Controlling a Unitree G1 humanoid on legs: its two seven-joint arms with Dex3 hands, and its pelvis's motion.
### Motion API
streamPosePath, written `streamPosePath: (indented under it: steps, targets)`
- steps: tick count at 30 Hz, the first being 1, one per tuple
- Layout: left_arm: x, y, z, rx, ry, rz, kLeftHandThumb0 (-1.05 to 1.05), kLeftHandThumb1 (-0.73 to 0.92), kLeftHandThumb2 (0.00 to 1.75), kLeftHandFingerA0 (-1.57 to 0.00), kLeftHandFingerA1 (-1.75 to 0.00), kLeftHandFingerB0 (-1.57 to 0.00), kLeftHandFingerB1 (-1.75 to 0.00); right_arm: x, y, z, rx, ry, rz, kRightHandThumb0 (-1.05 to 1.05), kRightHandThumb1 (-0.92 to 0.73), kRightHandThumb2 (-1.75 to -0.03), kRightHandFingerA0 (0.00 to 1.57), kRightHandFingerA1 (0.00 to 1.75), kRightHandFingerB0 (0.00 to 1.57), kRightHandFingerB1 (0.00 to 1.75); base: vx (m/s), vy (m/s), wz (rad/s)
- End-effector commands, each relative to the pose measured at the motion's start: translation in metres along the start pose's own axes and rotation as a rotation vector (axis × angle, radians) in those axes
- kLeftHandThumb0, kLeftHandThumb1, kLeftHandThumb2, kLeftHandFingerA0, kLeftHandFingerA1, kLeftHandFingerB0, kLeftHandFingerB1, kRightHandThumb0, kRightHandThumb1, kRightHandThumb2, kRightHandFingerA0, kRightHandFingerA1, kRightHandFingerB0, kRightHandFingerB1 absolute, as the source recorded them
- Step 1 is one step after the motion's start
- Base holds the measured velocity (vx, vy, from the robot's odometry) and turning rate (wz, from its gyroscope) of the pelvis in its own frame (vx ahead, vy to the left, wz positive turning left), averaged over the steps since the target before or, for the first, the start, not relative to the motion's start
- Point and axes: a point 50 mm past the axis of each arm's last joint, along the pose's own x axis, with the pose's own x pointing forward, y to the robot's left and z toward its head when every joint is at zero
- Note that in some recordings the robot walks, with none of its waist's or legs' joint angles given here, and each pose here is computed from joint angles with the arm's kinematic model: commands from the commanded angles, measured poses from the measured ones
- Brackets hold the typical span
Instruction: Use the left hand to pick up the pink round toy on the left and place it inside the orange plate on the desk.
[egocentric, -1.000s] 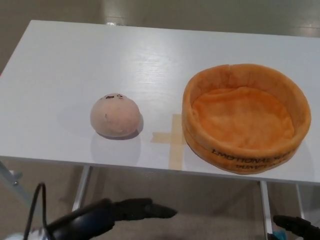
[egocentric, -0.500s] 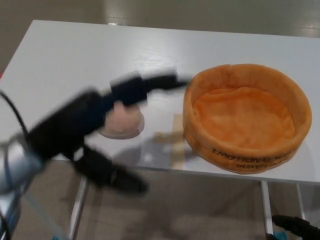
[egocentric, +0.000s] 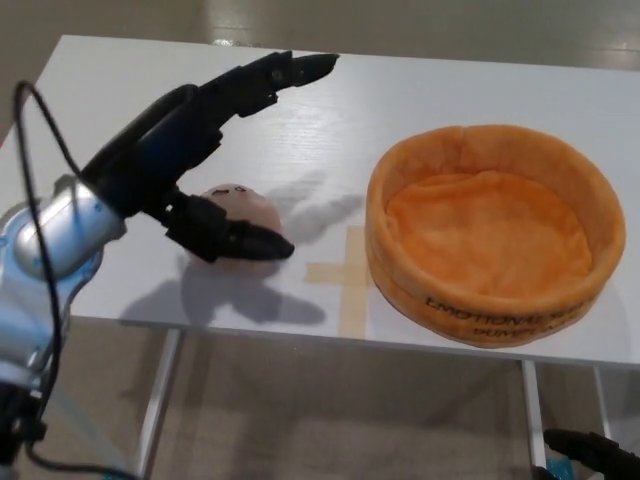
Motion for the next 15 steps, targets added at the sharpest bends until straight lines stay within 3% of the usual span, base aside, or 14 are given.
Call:
streamPosePath:
  steps: [1, 7, 8, 9, 11, 14, 15]
  targets:
    - [0.015, -0.013, -0.044, 0.358, 0.190, -0.033, -0.59, 0.37, 0.73, 0.00, -0.08, -0.07, -0.24, -0.001, -0.001, -0.004, 0.005, 0.005, 0.001, -0.23, -0.56, -0.56, 0.61, 0.63, 0.61, 0.49, 0.00, 0.000, 0.00]
    - [0.008, -0.028, -0.067, 0.398, 0.310, -0.111, -0.55, 0.36, 0.69, 0.00, -0.06, -0.07, -0.23, -0.002, -0.001, -0.005, 0.001, 0.015, 0.000, -0.24, -0.56, -0.56, 0.61, 0.61, 0.60, 0.49, 0.00, 0.000, 0.00]
    - [0.007, -0.030, -0.069, 0.401, 0.318, -0.117, -0.53, 0.35, 0.72, 0.00, -0.13, -0.08, -0.27, -0.002, -0.001, -0.005, 0.003, 0.013, 0.002, -0.23, -0.56, -0.56, 0.61, 0.61, 0.60, 0.49, 0.00, 0.000, 0.00]
    - [0.005, -0.033, -0.072, 0.407, 0.329, -0.125, -0.53, 0.42, 0.55, 0.00, -0.21, -0.08, -0.26, -0.002, -0.002, -0.005, 0.004, 0.011, 0.002, -0.23, -0.56, -0.56, 0.59, 0.62, 0.61, 0.49, 0.00, 0.000, 0.00]
    - [0.003, -0.037, -0.077, 0.419, 0.347, -0.137, -0.52, 0.42, 0.53, -0.01, -0.25, -0.09, -0.27, -0.001, -0.002, -0.004, 0.006, 0.008, 0.003, -0.23, -0.57, -0.56, 0.59, 0.61, 0.60, 0.49, 0.00, 0.000, 0.00]
    - [0.001, -0.041, -0.081, 0.427, 0.353, -0.138, -0.51, 0.41, 0.53, -0.02, -0.26, -0.10, -0.27, -0.001, -0.002, -0.004, 0.008, 0.008, 0.004, -0.24, -0.56, -0.56, 0.59, 0.61, 0.60, 0.49, 0.00, 0.000, 0.00]
    - [0.000, -0.043, -0.082, 0.422, 0.362, -0.145, -0.50, 0.34, 0.68, -0.05, -0.22, -0.09, -0.29, -0.001, -0.002, -0.004, 0.008, 0.010, 0.003, -0.23, -0.56, -0.56, 0.60, 0.60, 0.60, 0.48, 0.00, 0.000, 0.00]
